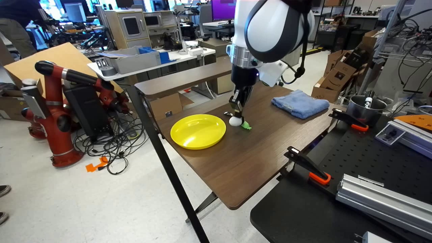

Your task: Put the black and white ball on the yellow plate

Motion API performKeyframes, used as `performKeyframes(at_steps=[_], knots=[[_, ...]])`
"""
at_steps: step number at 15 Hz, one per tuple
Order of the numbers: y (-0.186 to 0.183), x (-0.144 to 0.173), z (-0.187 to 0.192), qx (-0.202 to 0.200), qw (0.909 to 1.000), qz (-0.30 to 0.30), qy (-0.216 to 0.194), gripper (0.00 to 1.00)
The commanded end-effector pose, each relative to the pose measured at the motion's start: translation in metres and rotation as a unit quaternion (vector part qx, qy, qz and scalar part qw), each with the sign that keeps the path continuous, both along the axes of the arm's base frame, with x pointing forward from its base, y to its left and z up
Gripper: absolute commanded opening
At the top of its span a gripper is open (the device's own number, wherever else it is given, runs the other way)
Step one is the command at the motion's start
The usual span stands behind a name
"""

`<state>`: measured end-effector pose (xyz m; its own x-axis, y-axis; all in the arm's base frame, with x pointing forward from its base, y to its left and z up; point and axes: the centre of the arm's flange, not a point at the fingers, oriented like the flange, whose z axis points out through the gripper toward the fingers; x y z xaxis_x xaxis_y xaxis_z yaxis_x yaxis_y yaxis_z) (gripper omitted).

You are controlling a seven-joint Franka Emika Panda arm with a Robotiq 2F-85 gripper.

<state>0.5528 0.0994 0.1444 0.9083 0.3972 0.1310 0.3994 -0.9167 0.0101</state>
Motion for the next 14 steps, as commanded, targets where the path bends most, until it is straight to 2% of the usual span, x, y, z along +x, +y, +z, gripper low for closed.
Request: performKeyframes(at_steps=[1, 4, 10, 14], knots=[[-0.005, -0.019, 0.027, 0.018, 0.9996, 0.011, -0.019, 0.0], [0.006, -0.024, 0.046, 0.027, 0.9991, 0.014, -0.029, 0.0], [0.054, 0.0, 0.066, 0.045, 0.9979, 0.013, -0.044, 0.0], [0.068, 0.015, 0.07, 0.048, 0.9975, 0.009, -0.052, 0.0]])
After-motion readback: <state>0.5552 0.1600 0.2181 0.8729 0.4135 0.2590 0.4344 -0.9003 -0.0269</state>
